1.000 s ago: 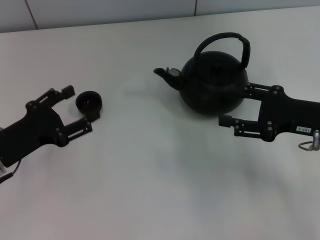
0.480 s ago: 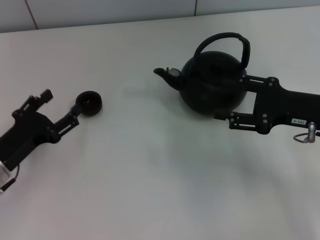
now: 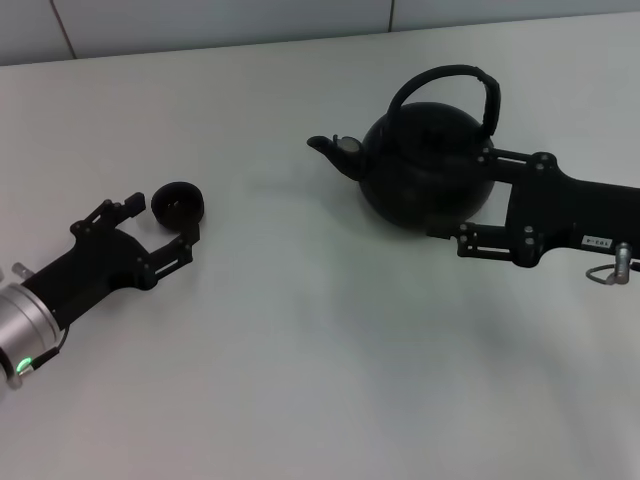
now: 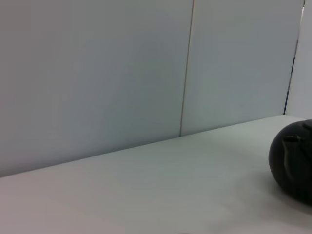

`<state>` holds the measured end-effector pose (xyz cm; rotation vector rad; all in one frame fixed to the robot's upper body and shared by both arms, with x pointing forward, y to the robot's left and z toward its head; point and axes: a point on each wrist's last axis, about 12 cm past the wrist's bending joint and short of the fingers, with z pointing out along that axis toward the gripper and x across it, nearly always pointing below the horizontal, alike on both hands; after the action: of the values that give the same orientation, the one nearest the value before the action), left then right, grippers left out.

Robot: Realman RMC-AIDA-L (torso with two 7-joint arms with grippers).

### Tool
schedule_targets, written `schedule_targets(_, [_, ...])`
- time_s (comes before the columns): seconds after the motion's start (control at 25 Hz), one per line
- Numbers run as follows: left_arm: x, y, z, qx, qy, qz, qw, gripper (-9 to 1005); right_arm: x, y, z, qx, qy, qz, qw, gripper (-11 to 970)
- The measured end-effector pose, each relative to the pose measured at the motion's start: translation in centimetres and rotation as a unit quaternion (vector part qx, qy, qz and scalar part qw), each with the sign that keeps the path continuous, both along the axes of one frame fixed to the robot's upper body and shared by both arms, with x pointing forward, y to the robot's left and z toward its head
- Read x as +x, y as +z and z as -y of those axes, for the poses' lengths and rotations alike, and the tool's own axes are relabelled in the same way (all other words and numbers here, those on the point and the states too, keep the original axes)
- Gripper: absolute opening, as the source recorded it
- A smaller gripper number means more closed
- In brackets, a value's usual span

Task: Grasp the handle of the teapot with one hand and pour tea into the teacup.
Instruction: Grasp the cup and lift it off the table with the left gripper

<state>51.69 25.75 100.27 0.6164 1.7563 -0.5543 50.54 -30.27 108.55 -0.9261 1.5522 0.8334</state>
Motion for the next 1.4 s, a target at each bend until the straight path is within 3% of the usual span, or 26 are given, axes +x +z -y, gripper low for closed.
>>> schedule_targets(1.4, [2.1,0.3,0.6,0.032,0.007,-0.005,0.999,814,0.6,0.3,-0.5,0.003,0.008,0.006,1.0,731])
